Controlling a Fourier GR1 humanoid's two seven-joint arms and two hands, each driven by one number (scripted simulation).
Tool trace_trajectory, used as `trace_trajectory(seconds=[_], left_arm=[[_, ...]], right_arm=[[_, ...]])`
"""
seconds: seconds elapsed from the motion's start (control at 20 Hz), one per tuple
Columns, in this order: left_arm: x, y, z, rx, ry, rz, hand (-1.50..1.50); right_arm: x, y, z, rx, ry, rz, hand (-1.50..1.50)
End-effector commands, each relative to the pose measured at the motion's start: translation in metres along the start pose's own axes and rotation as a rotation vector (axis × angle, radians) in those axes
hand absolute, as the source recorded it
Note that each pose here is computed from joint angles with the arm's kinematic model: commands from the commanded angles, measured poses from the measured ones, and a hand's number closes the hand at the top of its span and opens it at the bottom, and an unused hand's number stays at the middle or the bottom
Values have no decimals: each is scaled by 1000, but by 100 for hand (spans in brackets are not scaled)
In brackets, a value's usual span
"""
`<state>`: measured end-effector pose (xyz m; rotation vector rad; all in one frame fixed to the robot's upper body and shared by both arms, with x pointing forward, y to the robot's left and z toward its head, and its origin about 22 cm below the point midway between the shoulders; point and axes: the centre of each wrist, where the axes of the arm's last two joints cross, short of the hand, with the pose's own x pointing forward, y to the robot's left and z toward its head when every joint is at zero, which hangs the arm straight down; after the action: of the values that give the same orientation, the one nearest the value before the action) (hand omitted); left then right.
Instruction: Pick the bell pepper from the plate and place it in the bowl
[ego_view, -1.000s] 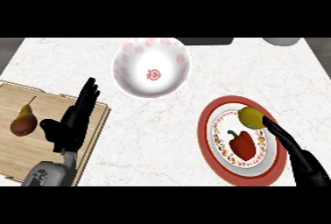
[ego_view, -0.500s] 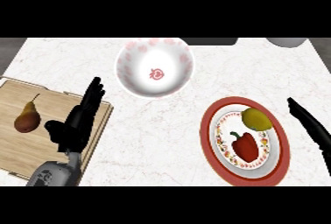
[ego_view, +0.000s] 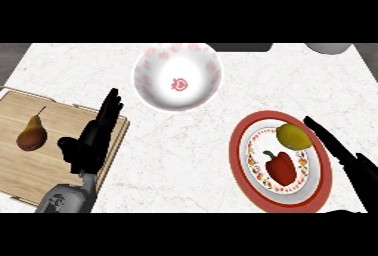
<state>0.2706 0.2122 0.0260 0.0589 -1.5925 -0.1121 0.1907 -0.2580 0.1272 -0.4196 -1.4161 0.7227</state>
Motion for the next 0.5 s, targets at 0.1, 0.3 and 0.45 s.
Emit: trace_trajectory(seconds=[0.1, 0.3, 0.45], left_arm=[[7, -3, -19, 5, 1, -10, 0], [2, 9, -6, 6, -6, -4, 0], [14, -5, 10, 20, 15, -7, 0]], right_arm=[[4, 18, -16, 60, 36, 16, -150], [-41, -1, -9, 83, 8, -29, -150], [-32, 10, -10, 75, -12, -71, -150]])
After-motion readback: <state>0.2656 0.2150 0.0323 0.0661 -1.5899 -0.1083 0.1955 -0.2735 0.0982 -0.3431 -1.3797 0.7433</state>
